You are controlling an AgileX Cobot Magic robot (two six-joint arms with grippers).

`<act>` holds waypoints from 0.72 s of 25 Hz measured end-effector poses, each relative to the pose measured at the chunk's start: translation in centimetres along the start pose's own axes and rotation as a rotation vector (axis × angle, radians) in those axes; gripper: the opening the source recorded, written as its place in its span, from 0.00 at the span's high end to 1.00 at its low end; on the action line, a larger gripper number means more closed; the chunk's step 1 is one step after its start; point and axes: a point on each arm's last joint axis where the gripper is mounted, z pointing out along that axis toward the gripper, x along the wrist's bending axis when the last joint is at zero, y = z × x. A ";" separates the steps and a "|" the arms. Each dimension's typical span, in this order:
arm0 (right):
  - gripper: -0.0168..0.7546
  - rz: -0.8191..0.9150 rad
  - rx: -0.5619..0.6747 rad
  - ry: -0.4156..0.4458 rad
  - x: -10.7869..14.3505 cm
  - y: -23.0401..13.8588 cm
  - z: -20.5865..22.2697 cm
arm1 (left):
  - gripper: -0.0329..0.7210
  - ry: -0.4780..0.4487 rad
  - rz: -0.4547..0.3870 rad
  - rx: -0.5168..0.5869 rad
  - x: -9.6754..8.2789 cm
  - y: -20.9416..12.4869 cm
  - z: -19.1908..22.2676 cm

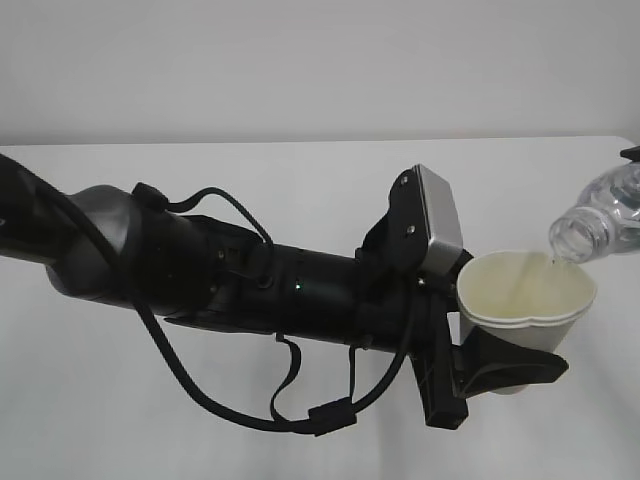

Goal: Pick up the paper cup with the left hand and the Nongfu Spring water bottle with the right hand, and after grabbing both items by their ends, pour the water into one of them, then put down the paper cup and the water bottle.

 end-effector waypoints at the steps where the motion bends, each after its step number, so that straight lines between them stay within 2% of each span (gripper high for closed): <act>1: 0.46 -0.005 0.000 0.001 0.0 0.0 0.0 | 0.38 0.000 0.000 0.000 0.0 0.0 0.0; 18: 0.46 -0.017 0.000 0.002 0.0 0.0 0.0 | 0.38 0.000 0.000 0.000 0.0 0.0 0.0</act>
